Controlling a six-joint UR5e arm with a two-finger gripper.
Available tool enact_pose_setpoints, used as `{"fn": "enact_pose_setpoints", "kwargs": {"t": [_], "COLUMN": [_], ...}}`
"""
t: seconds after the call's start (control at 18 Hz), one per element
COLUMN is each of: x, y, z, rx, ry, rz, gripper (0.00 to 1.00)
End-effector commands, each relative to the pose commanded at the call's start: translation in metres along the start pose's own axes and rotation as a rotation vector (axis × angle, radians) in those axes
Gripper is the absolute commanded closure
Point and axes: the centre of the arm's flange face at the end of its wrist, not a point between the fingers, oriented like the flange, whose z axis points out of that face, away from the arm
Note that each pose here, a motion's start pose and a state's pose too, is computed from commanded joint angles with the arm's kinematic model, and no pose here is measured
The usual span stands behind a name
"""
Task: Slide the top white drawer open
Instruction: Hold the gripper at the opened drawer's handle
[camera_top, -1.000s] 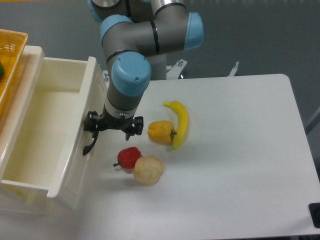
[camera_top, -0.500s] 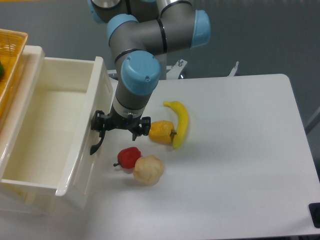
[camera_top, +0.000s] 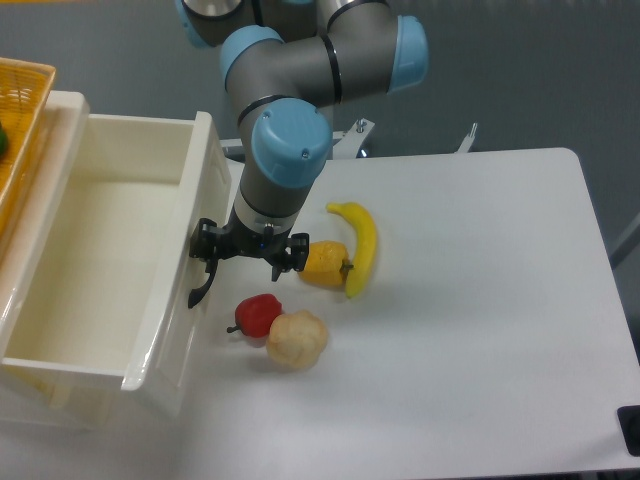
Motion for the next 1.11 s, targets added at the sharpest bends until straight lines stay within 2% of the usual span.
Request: {"fn": "enact_pose_setpoints", "kwargs": {"t": [0.83,1.11], "x": [-0.0029,-0.0083], "y": [0.0013,0.0015], "z": [0.002,0.0015], "rx": [-0.003,0.008], "ry": [0.014,0.055], "rz": [-0.012,-0.029], "gripper": [0.0,0.0]}}
